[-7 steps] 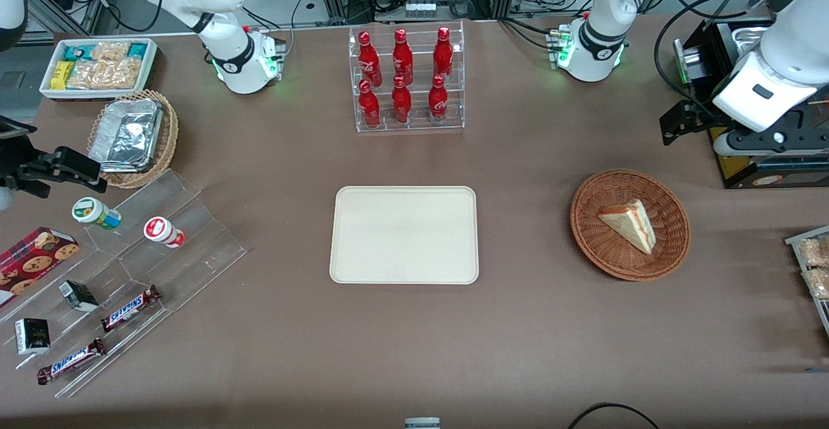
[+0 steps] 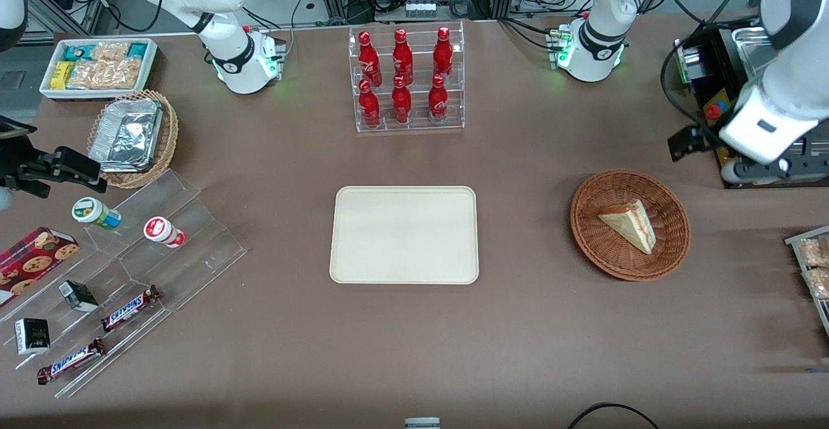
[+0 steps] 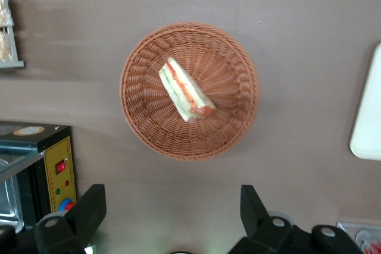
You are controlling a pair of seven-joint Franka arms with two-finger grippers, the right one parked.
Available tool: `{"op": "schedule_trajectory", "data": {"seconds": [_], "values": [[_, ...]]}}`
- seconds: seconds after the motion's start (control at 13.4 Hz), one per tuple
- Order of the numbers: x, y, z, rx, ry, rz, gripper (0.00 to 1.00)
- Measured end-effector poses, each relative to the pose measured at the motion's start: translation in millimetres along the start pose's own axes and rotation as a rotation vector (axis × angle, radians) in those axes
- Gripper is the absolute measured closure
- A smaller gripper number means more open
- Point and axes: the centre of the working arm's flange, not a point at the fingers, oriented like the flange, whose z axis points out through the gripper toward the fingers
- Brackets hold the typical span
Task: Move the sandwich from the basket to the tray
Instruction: 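Move the left gripper over the sandwich in the wicker basket, then lower the left gripper and close it on the wrapped sandwich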
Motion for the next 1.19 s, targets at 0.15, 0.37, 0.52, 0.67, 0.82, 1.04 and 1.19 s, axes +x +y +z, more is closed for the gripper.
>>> {"op": "schedule_trajectory", "data": {"seconds": [0.15,0.37,0.52,0.67,0.82,1.04,1.19], "values": [[14.5,-12.8,26.4,-0.006,0.004,-0.1,0.0],[23.7,-24.7,65.4,-0.033,0.019,-0.289,0.0],[30.0,-18.1,110.3,-0.055,0.052,-0.442,0.0],[27.4,-8.7,164.4,-0.066,0.06,-0.555,0.0],[19.6,-5.6,201.3,-0.078,0.073,-0.597,0.0],[13.9,-4.7,235.9,-0.077,0.063,-0.615,0.0],[14.8,-2.4,256.9,-0.082,0.068,-0.642,0.0]]}}
